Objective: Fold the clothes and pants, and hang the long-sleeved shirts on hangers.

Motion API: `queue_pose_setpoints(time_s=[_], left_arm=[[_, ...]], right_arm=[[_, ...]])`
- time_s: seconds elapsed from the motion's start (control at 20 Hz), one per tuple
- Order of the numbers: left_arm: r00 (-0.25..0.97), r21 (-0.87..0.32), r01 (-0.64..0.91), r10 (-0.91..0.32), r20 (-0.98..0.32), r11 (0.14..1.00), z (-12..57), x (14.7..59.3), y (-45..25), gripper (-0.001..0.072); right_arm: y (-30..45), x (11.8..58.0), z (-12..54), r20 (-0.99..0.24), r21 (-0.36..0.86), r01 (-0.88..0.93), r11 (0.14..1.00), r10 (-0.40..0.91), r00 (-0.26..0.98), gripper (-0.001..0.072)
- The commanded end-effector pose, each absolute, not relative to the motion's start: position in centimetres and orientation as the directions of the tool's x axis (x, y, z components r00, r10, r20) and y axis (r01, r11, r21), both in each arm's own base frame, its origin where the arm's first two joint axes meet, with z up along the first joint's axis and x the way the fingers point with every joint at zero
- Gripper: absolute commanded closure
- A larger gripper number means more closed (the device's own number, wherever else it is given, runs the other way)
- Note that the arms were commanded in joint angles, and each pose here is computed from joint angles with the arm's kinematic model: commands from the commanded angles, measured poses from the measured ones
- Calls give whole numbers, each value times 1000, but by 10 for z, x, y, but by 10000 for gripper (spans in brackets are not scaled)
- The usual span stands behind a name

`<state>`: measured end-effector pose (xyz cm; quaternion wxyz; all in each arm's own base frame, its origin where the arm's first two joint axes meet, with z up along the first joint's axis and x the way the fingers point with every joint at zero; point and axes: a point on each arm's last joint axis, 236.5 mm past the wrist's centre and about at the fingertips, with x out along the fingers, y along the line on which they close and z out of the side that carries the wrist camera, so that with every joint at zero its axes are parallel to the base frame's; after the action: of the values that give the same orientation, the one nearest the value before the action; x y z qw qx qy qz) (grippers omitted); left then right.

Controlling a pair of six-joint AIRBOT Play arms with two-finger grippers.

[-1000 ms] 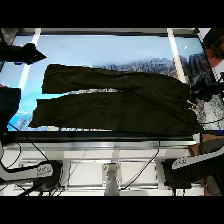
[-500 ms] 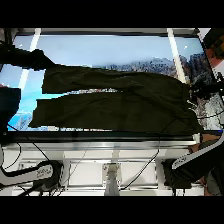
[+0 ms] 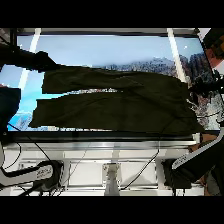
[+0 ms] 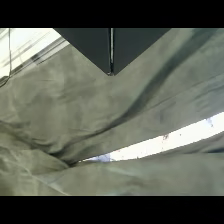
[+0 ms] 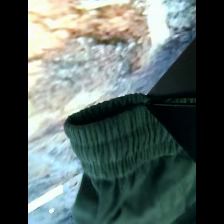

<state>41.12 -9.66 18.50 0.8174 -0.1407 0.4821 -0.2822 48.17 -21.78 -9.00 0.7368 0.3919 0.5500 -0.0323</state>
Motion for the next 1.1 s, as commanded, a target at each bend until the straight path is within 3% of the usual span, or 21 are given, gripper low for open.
queue_pose_setpoints(time_s=[0.0,0.15,0.4,0.45,0.55,0.7,0.8,0.85,0.9,1.05], left_arm=[[377,-480,259,-546,-748,838,166,414,-84,701],[378,-470,228,-522,-765,853,150,418,-78,702],[382,-475,210,-519,-765,855,141,421,-77,701],[391,-474,206,-516,-762,856,142,423,-77,701],[436,-495,144,-504,-745,857,145,433,-74,701],[484,-511,98,-489,-726,854,150,445,-70,701],[481,-473,75,-447,-754,878,144,444,-60,701],[470,-437,59,-411,-781,898,137,441,-52,702],[446,-397,36,-370,-815,917,129,435,-43,702],[379,-334,-18,-303,-875,942,102,404,-28,702]], right_arm=[[-242,509,-60,-821,530,460,713,293,491,683],[-262,528,-37,-795,525,473,708,210,569,683],[-272,536,-36,-787,515,489,704,162,596,681],[-274,539,-35,-781,515,488,705,151,607,653],[-273,544,-28,-768,523,480,704,146,624,477],[-266,542,-3,-750,541,456,707,160,642,474],[-265,533,24,-741,539,439,719,157,653,476],[-258,528,39,-741,537,422,730,170,649,519],[-250,521,50,-746,530,397,749,189,639,673],[-221,514,74,-718,574,310,757,284,635,685]])
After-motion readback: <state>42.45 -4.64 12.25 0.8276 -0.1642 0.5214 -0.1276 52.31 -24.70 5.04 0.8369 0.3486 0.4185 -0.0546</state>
